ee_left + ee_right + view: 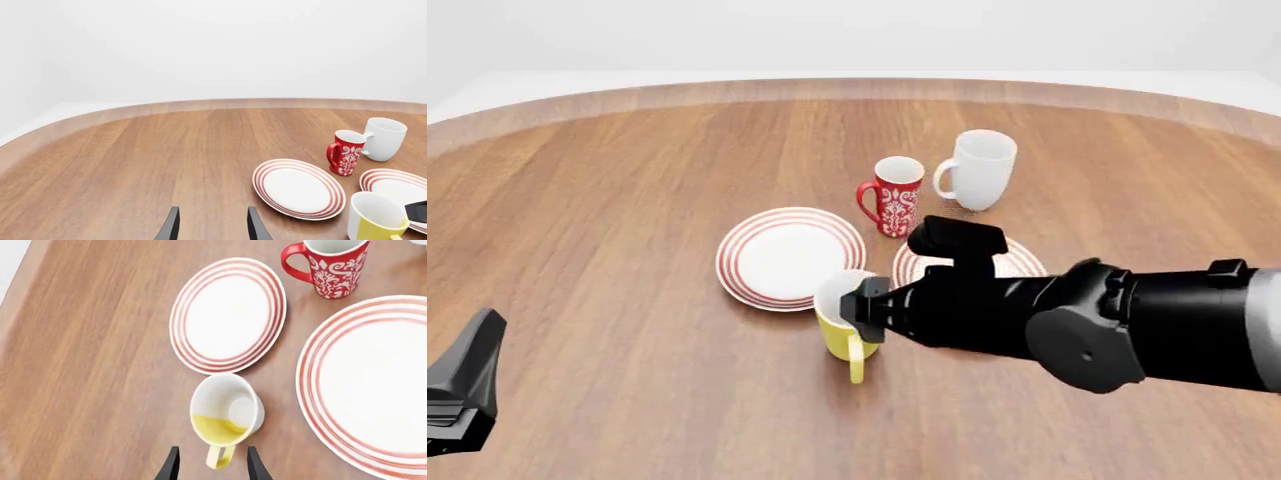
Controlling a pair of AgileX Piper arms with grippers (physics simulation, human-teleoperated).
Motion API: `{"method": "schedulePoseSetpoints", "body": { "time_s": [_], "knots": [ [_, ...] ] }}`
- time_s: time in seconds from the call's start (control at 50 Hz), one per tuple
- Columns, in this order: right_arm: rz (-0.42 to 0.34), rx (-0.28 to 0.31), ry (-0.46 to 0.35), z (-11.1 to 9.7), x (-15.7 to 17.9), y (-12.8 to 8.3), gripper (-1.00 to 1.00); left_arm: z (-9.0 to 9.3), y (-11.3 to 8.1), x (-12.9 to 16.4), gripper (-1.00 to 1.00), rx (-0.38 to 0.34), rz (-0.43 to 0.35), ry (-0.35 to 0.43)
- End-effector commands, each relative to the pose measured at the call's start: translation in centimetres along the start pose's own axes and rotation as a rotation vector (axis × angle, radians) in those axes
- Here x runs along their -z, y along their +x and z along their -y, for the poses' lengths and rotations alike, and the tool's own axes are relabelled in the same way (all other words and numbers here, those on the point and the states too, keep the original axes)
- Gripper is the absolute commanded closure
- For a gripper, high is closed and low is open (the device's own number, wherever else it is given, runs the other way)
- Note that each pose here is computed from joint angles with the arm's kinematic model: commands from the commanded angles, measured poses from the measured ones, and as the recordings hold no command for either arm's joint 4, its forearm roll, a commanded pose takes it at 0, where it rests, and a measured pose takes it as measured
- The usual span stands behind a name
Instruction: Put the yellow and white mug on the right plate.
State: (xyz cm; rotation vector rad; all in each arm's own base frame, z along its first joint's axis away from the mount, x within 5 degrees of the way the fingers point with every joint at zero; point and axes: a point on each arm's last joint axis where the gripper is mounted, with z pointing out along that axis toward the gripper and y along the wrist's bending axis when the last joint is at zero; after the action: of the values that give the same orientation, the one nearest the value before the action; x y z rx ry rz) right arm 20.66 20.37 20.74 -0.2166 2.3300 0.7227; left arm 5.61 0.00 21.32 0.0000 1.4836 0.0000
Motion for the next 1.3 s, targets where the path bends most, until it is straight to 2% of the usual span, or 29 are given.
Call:
{"method": "schedulePoseSetpoints", "body": {
  "time_s": [0.02,0.88,1.3],
  "knots": [
    [-0.012,-0.027,-0.002,0.7,-1.0,1.5,-1.0,0.0,0.0,0.0,-1.0,0.0,0.0,0.0],
    [-0.054,-0.072,-0.025,1.1,-4.5,5.2,-1.0,0.0,0.0,0.0,-1.0,0.0,0.0,0.0],
    [-0.059,-0.086,-0.027,1.4,-5.1,6.0,-1.0,0.0,0.0,0.0,-1.0,0.0,0.0,0.0]
  ]
}}
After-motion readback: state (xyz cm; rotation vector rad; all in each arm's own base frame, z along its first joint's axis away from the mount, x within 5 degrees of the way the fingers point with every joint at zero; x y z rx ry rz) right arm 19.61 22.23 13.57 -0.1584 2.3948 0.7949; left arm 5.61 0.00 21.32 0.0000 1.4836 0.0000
